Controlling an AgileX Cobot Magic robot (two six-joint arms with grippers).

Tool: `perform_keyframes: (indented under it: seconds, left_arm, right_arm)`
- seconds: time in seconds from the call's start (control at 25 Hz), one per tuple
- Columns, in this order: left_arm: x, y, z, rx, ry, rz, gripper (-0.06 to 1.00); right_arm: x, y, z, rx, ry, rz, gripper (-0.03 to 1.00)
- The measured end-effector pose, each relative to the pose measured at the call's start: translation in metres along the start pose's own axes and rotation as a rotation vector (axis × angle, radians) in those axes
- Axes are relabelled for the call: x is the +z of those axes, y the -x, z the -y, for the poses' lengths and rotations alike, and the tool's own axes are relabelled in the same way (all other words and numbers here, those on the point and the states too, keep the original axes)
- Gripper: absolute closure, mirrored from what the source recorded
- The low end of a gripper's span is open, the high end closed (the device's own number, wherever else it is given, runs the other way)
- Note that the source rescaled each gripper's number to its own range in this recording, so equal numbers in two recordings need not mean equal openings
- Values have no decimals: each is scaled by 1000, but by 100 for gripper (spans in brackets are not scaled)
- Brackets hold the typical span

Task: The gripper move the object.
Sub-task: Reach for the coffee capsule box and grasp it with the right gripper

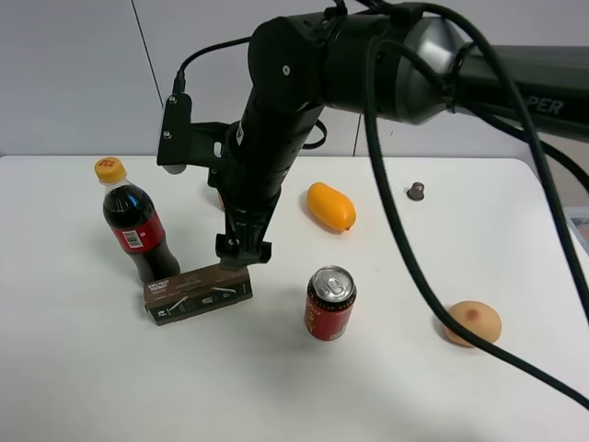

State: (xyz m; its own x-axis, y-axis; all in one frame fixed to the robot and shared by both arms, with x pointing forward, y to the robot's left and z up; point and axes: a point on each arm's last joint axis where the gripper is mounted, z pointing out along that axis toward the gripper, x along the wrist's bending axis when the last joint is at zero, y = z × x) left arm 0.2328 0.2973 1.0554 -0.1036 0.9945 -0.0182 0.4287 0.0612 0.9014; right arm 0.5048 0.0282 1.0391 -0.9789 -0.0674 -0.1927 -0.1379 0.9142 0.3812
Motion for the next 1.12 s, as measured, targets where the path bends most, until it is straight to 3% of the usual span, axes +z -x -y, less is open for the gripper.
perform_keyframes:
  seconds: [0.92,1.12]
  left_arm:
    - [0,0,0,0,0,0,-6]
    - [0,0,0,0,0,0,-6]
  right_arm:
    - [84,3,15,0,-74,-68,-3]
    - [98,2,19,-50,-90,-96,3]
